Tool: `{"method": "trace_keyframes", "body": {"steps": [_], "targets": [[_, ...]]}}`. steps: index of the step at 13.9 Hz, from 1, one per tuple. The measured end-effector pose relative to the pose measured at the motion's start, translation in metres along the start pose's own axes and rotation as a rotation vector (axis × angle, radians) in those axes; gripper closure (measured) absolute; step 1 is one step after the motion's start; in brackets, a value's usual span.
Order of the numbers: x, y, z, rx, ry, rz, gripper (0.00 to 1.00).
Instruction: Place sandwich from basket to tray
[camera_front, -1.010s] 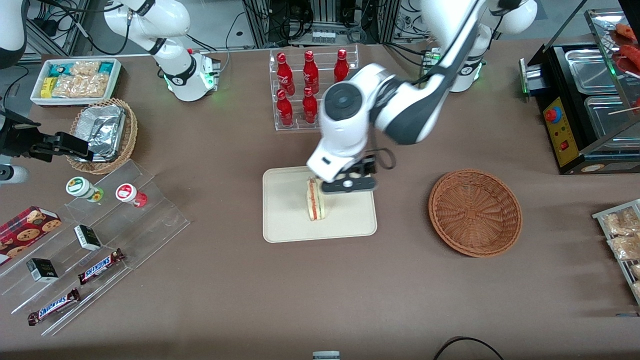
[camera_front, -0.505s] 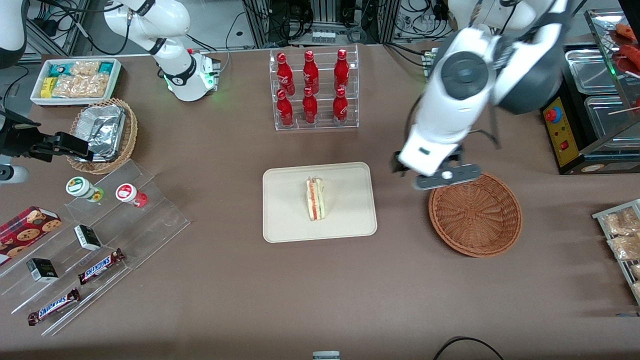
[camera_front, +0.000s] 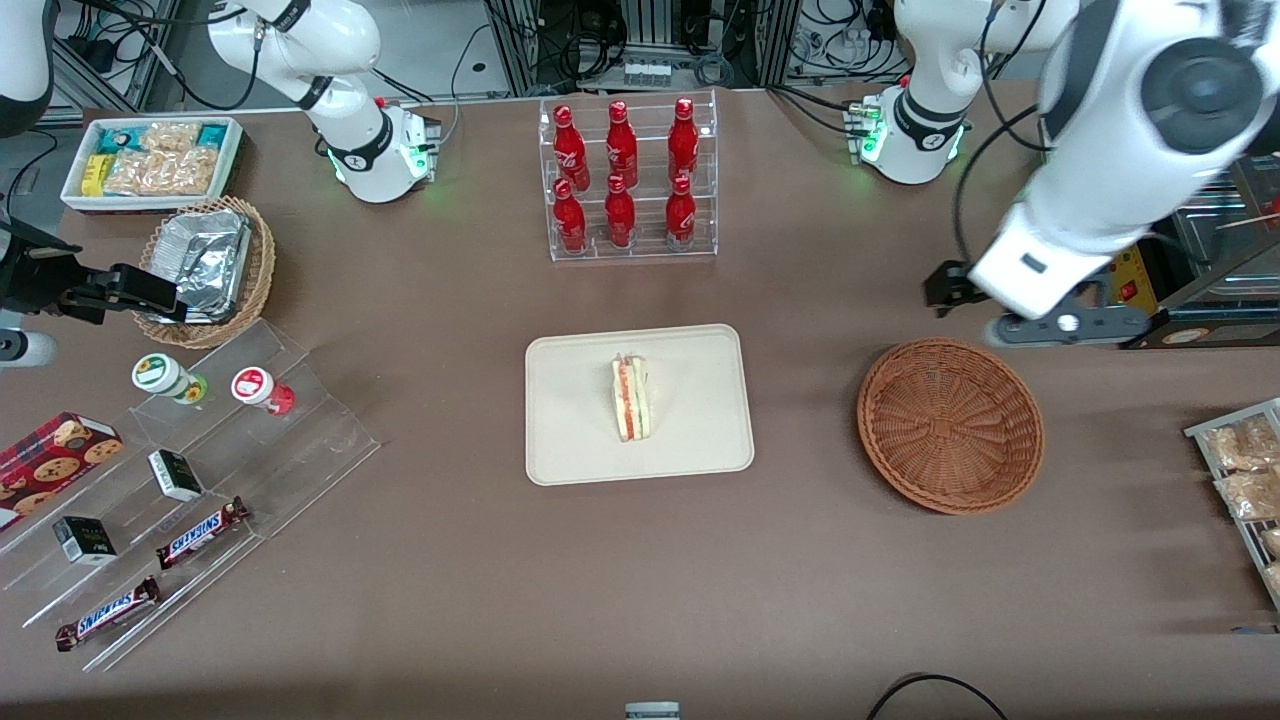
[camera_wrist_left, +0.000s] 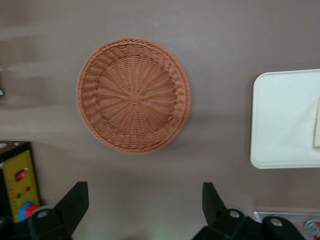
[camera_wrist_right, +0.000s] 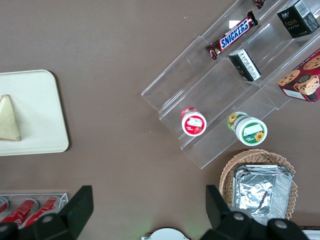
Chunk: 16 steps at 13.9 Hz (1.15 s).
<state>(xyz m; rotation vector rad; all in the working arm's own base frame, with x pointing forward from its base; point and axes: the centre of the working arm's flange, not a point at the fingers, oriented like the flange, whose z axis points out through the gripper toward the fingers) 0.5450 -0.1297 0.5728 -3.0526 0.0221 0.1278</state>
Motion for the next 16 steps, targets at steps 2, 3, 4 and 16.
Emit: {"method": "trace_keyframes", "body": {"steps": [2, 3, 4, 16], "targets": [[-0.002, -0.024, -0.004, -0.005, -0.016, 0.029, 0.0], [-0.004, -0.033, -0.006, -0.018, -0.023, 0.032, 0.0], [-0.006, -0.039, -0.007, -0.031, -0.029, 0.03, 0.0], [-0.008, -0.069, -0.026, -0.057, -0.017, 0.078, 0.0]]}}
